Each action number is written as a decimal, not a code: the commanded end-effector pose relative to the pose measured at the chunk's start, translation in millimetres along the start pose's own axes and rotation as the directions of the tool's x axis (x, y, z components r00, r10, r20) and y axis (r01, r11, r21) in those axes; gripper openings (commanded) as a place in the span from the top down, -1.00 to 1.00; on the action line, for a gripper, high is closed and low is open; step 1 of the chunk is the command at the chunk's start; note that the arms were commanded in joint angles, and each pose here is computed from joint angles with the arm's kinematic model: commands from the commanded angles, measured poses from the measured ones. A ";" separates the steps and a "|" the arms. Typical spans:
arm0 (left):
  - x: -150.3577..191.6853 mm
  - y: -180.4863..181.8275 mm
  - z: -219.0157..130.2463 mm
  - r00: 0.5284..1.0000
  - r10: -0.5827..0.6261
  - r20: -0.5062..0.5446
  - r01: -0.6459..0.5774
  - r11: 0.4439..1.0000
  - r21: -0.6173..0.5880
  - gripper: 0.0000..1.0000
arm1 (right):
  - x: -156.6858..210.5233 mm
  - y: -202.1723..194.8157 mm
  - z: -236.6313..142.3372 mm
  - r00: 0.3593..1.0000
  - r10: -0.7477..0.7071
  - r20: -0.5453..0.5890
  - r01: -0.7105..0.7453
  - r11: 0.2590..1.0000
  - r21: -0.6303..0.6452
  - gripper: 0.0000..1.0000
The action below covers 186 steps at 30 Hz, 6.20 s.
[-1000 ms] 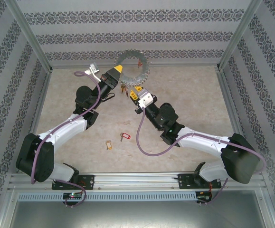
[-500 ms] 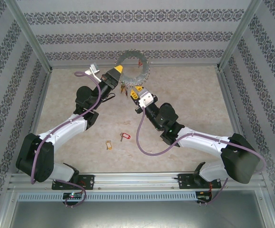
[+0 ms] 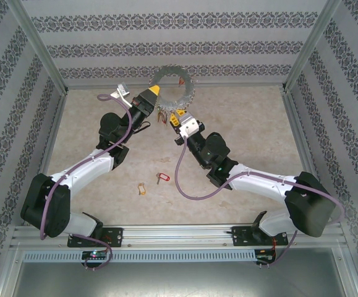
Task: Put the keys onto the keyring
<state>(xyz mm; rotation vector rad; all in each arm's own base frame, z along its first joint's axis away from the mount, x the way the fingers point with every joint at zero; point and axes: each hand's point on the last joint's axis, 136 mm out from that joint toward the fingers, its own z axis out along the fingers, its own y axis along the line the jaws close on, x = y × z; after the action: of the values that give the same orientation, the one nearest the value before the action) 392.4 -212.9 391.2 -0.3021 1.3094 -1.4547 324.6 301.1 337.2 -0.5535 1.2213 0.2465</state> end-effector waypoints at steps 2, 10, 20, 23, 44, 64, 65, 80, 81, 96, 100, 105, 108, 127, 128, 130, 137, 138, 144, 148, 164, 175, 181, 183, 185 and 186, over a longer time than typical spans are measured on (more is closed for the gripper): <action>-7.2 -37.9 -5.3 1.000 0.002 0.022 -0.004 0.994 0.106 1.00 | -13.9 -10.7 7.0 0.999 0.013 0.037 -0.015 0.999 0.052 0.63; -6.8 -37.1 -5.6 1.000 0.002 0.021 -0.004 0.995 0.102 1.00 | -14.5 -7.5 11.0 0.999 0.006 0.040 -0.007 0.999 0.043 0.73; -5.8 -28.1 -7.5 1.000 0.004 0.022 -0.005 0.998 0.061 0.91 | -11.4 -7.6 4.8 1.000 -0.018 0.022 0.017 0.999 0.034 1.00; -1.1 -14.1 -10.8 1.000 -0.010 0.006 0.010 1.000 -0.006 0.63 | -5.0 -3.9 0.6 1.000 -0.026 -0.013 0.026 1.000 -0.003 1.00; 58.9 93.1 -71.8 0.984 -0.038 -0.174 -0.031 0.925 -0.379 -0.20 | 82.8 -12.6 -51.1 0.893 0.020 -0.449 -0.162 0.946 -0.280 1.00; 41.7 65.9 -101.6 0.896 0.320 -0.307 -0.418 0.843 -0.340 -0.22 | 170.3 50.8 -130.7 0.635 -0.718 -0.284 0.346 0.593 -0.727 1.00; 42.6 64.5 -102.1 0.887 0.335 -0.318 -0.434 0.839 -0.329 -0.22 | 173.6 51.6 -131.1 0.629 -0.723 -0.284 0.359 0.595 -0.719 1.00; 108.2 24.9 -102.4 0.467 0.714 -0.522 -0.681 0.667 0.303 -0.04 | 103.0 63.4 -142.7 0.868 0.004 -0.496 -0.434 0.490 -0.756 1.00; 114.3 23.4 -103.6 0.434 0.727 -0.532 -0.668 0.656 0.352 -0.02 | 100.4 61.7 -142.1 0.878 0.007 -0.479 -0.421 0.488 -0.765 1.00; 166.3 9.8 -120.8 0.255 0.825 -0.505 -0.410 0.565 0.716 0.15 | 80.4 37.7 -122.6 0.950 -0.044 -0.308 -0.244 0.507 -0.827 1.00; 177.4 18.6 -120.6 0.208 0.831 -0.515 -0.387 0.554 0.737 0.22 | 80.9 38.1 -117.0 0.953 -0.050 -0.297 -0.236 0.492 -0.838 1.00; 189.6 26.6 -116.9 0.153 0.851 -0.503 -0.360 0.522 0.773 0.24 | 80.8 40.5 -113.9 0.960 -0.060 -0.275 -0.216 0.468 -0.857 1.00; 195.2 32.4 -115.0 0.136 0.852 -0.505 -0.352 0.518 0.780 0.24 | 81.3 42.3 -111.3 0.959 -0.062 -0.275 -0.217 0.463 -0.860 1.00; 206.9 54.8 -111.8 0.067 0.860 -0.506 -0.415 0.485 0.769 0.39 | 81.4 50.1 -106.5 0.957 -0.055 -0.286 -0.233 0.441 -0.866 1.00; 206.6 55.5 -112.3 0.062 0.860 -0.507 -0.418 0.483 0.769 0.41 | 81.2 50.1 -106.5 0.956 -0.055 -0.287 -0.235 0.441 -0.866 1.00; 206.3 56.4 -112.4 0.054 0.862 -0.505 -0.423 0.477 0.770 0.43 | 81.0 50.4 -107.3 0.956 -0.053 -0.287 -0.236 0.439 -0.867 1.00; 205.6 57.5 -110.4 0.039 0.862 -0.505 -0.425 0.472 0.773 0.67 | 80.1 51.0 -107.6 0.955 -0.051 -0.291 -0.241 0.436 -0.867 1.00; 205.6 57.5 -109.7 0.038 0.862 -0.506 -0.424 0.472 0.773 0.69 | 79.6 51.4 -107.6 0.955 -0.050 -0.293 -0.243 0.435 -0.867 1.00; 207.1 59.2 -110.3 0.024 0.861 -0.509 -0.414 0.472 0.779 0.99 | 76.6 51.7 -107.2 0.955 -0.043 -0.292 -0.246 0.432 -0.868 1.00; 206.2 55.9 -108.1 0.042 0.863 -0.504 -0.418 0.473 0.776 1.00 | 83.2 50.4 -107.4 0.949 -0.059 -0.311 -0.252 0.455 -0.854 0.95; 202.6 52.7 -106.3 0.066 0.867 -0.494 -0.449 0.467 0.762 1.00 | 98.3 43.8 -113.1 0.936 -0.105 -0.336 -0.240 0.510 -0.826 0.76; 201.5 53.4 -106.6 0.057 0.867 -0.495 -0.454 0.464 0.760 1.00 | 98.6 41.3 -114.2 0.933 -0.104 -0.343 -0.245 0.515 -0.821 0.76; 201.0 50.6 -107.3 0.061 0.869 -0.492 -0.453 0.463 0.762 1.00 | 108.2 38.5 -114.8 0.922 -0.137 -0.361 -0.236 0.539 -0.809 1.00; 200.5 50.3 -107.5 0.062 0.869 -0.491 -0.454 0.463 0.761 1.00 | 107.4 38.0 -114.1 0.925 -0.140 -0.352 -0.225 0.543 -0.809 1.00; 202.0 50.3 -108.8 0.065 0.866 -0.496 -0.442 0.471 0.764 0.94 | 102.3 38.8 -113.4 0.933 -0.128 -0.335 -0.220 0.534 -0.816 1.00; 203.5 49.6 -109.7 0.068 0.865 -0.498 -0.428 0.476 0.768 0.84 | 98.9 39.4 -112.7 0.937 -0.114 -0.329 -0.224 0.527 -0.820 1.00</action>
<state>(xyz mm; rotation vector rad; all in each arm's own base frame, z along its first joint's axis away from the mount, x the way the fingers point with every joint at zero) 270.5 -306.2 207.5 1.4818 1.5245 -0.8648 250.8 264.6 201.3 -1.4834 1.4646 0.8670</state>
